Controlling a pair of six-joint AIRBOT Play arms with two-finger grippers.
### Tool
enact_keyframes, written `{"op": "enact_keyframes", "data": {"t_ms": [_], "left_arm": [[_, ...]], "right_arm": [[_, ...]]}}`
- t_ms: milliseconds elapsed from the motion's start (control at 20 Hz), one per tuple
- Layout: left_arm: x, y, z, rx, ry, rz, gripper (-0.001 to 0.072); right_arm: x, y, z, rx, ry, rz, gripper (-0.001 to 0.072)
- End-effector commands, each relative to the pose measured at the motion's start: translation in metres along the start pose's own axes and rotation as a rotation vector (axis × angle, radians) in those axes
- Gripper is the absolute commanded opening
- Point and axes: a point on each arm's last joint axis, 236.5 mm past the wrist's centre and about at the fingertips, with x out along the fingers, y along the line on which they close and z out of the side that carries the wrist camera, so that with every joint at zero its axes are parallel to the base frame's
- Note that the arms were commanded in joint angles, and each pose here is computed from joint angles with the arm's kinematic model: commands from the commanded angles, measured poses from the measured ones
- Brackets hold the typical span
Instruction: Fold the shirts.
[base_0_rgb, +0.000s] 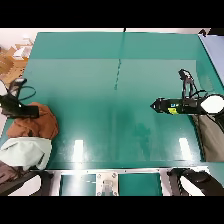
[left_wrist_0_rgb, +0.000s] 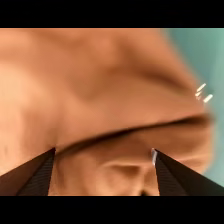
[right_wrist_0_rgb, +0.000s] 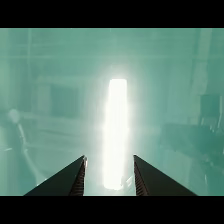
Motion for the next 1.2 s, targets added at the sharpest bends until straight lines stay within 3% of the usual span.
{"op": "enact_keyframes", "data": {"t_ms": [0, 50, 150, 300, 500, 600, 750, 950, 1150], "left_arm": [[0.031, 0.012, -0.029, 0.035, 0.077, 0.065, 0.072], [0.036, 0.011, -0.029, 0.035, 0.067, 0.064, 0.0694], [0.033, 0.009, -0.021, 0.006, 0.037, 0.058, 0.0029], [0.0, -0.008, 0.014, -0.047, -0.056, -0.035, 0.0019], [-0.118, -0.077, 0.084, -0.018, -0.314, -0.374, 0.0018], [-0.183, -0.118, 0.105, 0.061, -0.446, -0.491, 0.0018], [-0.238, -0.199, 0.105, 0.273, -0.567, -0.559, 0.0018], [-0.252, -0.316, 0.085, 0.485, -0.626, -0.68, 0.0019], [-0.184, -0.413, 0.05, 0.613, -0.42, -0.746, 0.0021]], "right_arm": [[0.002, -0.001, 0.003, -0.001, -0.007, -0.003, 0.0359], [0.002, -0.001, 0.003, -0.001, -0.007, -0.002, 0.0358], [0.002, -0.001, 0.002, -0.001, -0.007, -0.003, 0.0351], [0.002, -0.001, 0.002, 0.0, -0.006, -0.002, 0.0347], [0.002, -0.001, 0.003, 0.0, -0.007, -0.002, 0.0347], [0.001, -0.002, 0.005, 0.004, -0.013, -0.003, 0.0347], [-0.006, -0.007, 0.015, 0.024, -0.033, -0.011, 0.0347], [-0.023, -0.016, 0.027, 0.054, -0.045, -0.026, 0.0347], [-0.029, -0.025, 0.035, 0.079, -0.066, -0.039, 0.0347]]}}
